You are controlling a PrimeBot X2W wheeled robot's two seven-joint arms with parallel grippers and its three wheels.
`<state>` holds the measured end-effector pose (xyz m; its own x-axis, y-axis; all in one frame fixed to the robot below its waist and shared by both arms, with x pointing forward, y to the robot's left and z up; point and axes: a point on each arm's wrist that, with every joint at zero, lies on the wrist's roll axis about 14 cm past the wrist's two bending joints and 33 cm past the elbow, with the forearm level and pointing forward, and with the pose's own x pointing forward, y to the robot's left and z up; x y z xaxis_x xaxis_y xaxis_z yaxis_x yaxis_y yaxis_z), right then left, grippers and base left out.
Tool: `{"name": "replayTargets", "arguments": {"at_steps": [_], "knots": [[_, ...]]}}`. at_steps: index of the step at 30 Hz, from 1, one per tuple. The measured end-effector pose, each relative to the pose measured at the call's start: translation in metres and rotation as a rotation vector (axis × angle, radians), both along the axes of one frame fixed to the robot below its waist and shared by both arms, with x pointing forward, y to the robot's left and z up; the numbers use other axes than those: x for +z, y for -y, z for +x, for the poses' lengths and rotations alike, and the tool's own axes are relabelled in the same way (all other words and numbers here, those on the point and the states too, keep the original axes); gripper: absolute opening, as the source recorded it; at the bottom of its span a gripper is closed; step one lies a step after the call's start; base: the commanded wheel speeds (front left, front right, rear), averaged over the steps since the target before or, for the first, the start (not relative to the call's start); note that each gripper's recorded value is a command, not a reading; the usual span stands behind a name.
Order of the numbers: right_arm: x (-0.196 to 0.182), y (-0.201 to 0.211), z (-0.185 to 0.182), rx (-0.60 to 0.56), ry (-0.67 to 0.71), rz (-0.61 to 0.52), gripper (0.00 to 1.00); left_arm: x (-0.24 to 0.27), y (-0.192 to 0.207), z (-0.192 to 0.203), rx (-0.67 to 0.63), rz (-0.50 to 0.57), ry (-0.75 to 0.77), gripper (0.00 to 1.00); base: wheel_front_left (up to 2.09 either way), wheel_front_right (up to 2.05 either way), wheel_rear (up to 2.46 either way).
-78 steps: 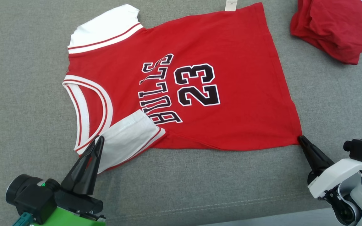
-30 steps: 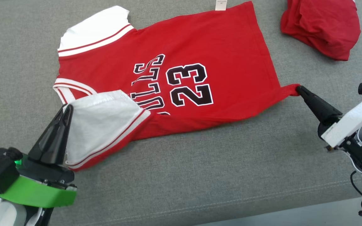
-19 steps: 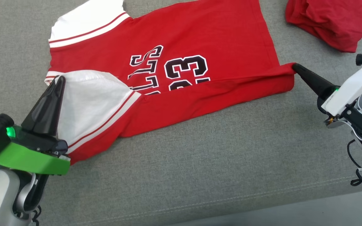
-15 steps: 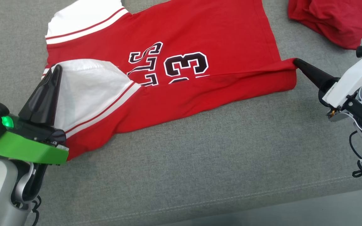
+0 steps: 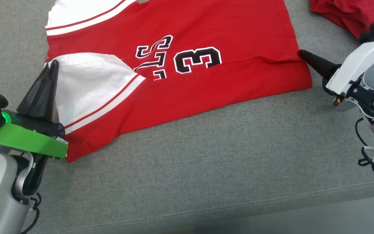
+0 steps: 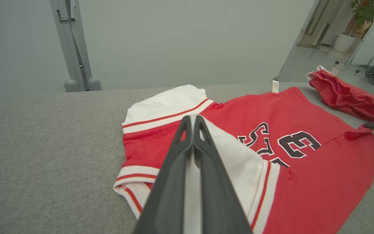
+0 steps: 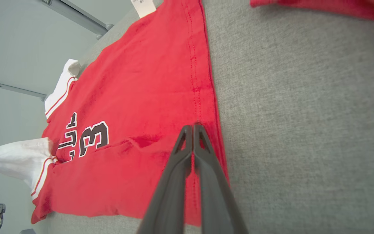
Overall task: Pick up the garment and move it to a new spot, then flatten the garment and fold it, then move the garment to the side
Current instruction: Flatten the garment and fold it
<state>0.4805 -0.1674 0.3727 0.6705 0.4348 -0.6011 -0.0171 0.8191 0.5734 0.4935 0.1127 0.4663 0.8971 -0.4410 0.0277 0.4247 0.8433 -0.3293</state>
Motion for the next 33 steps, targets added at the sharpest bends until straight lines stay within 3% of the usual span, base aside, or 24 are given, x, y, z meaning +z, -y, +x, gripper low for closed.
{"name": "replayTargets", "arguments": {"at_steps": [1,2,3,4,5,6,25,33], "knots": [[-0.001,0.001,0.002,-0.002,0.0,-0.006,0.07,0.0,0.0,0.001,0.001,-0.003,0.0,0.07,0.0,0.0,0.0],[-0.001,0.002,0.003,-0.003,0.002,-0.013,0.22,0.0,0.0,0.002,0.005,-0.01,-0.002,0.27,0.0,0.0,0.0],[0.0,0.003,0.005,-0.005,0.005,-0.016,0.36,0.0,-0.001,0.003,0.01,-0.02,-0.005,0.38,0.0,0.0,0.0],[0.0,0.004,0.007,-0.006,0.01,-0.023,0.42,0.0,-0.002,0.004,0.013,-0.022,-0.008,0.48,0.0,0.0,0.0],[0.001,0.006,0.01,-0.011,0.017,-0.028,0.8,-0.001,-0.003,0.004,0.017,-0.02,-0.011,0.91,0.0,0.0,0.0],[0.003,0.008,0.013,-0.018,0.029,-0.033,1.0,-0.002,-0.004,0.005,0.021,-0.018,-0.013,1.0,0.0,0.0,0.0],[0.023,0.043,0.034,-0.149,0.174,-0.073,1.0,0.024,-0.016,0.015,0.089,-0.071,0.061,1.0,0.0,0.0,0.0],[0.055,0.041,0.036,-0.081,0.321,-0.148,1.0,0.029,-0.014,0.006,0.082,-0.03,0.081,1.0,0.0,0.0,0.0]]}}
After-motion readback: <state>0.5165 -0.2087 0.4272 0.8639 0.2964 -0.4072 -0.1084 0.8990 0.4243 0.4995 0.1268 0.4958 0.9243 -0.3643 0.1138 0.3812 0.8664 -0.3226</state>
